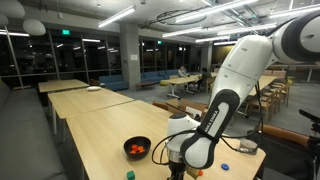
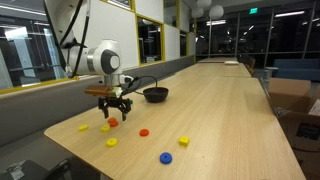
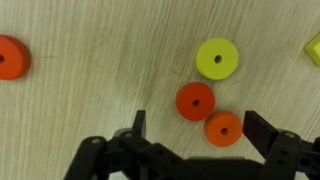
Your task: Pick up the orange objects from the table and put them in the bowl
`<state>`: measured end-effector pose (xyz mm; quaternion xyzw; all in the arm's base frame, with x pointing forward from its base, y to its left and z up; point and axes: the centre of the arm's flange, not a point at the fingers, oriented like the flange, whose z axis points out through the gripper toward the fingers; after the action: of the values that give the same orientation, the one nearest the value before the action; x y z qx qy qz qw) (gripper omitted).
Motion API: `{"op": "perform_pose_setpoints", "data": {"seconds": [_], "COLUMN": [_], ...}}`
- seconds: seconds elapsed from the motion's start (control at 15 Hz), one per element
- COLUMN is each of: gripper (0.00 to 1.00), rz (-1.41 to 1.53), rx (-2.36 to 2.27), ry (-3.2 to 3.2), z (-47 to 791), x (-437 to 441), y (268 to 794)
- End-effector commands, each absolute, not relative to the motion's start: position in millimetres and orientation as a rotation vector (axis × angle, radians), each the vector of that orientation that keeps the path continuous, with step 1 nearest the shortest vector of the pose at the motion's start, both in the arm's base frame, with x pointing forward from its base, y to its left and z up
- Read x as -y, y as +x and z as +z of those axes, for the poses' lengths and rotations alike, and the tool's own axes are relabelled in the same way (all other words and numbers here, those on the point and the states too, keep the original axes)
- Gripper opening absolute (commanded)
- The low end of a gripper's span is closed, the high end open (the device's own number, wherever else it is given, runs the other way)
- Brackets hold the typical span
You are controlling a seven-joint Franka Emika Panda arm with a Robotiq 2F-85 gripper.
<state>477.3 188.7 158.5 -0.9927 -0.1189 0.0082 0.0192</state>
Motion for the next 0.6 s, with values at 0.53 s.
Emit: {"op": "perform_pose_setpoints", "data": {"seconds": [0.53], "gripper": [1.00], "rz": [0.004], "rx": [0.318], "ry": [-3.096], "z": [151.6], "x": [-180.8], "y": [473.2]}}
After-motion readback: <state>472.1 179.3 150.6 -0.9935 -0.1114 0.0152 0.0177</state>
